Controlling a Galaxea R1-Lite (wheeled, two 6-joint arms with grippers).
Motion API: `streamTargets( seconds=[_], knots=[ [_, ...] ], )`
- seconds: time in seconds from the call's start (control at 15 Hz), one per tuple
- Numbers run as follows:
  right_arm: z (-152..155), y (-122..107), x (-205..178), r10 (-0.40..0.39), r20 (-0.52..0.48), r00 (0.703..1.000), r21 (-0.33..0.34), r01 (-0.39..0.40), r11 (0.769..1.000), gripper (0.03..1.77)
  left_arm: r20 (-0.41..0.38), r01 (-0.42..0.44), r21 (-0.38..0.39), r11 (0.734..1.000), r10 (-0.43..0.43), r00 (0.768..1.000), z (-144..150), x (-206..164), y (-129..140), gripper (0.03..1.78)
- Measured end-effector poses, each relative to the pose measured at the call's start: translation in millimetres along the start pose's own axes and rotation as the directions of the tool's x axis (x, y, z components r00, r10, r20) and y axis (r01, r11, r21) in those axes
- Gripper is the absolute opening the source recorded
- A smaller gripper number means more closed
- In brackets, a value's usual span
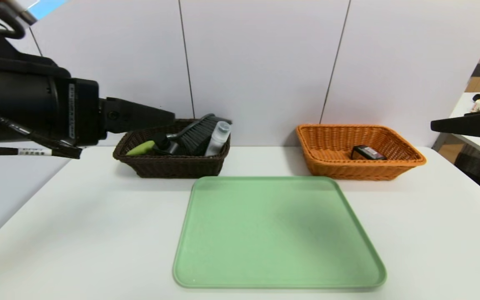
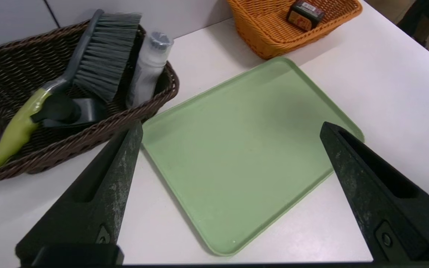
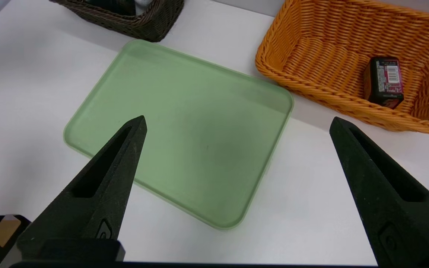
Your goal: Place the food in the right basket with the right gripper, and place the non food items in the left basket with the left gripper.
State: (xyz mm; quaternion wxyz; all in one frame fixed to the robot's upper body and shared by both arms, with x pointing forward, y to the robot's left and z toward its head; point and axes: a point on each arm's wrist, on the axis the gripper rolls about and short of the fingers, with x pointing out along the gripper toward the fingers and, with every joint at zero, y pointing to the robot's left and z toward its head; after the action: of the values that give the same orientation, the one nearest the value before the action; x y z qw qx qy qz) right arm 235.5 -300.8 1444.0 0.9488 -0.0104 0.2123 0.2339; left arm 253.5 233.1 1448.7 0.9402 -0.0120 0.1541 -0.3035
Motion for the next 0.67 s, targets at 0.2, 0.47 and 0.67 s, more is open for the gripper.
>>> streamTargets(
  seconds=[0.2, 0.47, 0.67],
  knots=[
    [-12.9, 3.8, -21.1, -0.028, 0.029, 0.999, 0.000, 0.028, 1.000, 1.70, 0.030, -0.101, -0.024, 0.995, 0.101, 0.994, -11.7, -28.5, 13.9, 1.69],
    [-45.1, 12.8, -53.0, -0.071, 0.063, 0.995, -0.004, 0.072, 0.997, 1.70, 0.059, -0.223, -0.053, 0.973, 0.226, 0.972, -44.7, -73.3, 22.7, 1.69],
    [-73.4, 19.2, -76.1, -0.125, 0.098, 0.987, 0.006, 0.125, 0.992, 1.70, 0.062, -0.294, -0.030, 0.955, 0.295, 0.953, -79.8, -100.0, 21.0, 1.69]
  ],
)
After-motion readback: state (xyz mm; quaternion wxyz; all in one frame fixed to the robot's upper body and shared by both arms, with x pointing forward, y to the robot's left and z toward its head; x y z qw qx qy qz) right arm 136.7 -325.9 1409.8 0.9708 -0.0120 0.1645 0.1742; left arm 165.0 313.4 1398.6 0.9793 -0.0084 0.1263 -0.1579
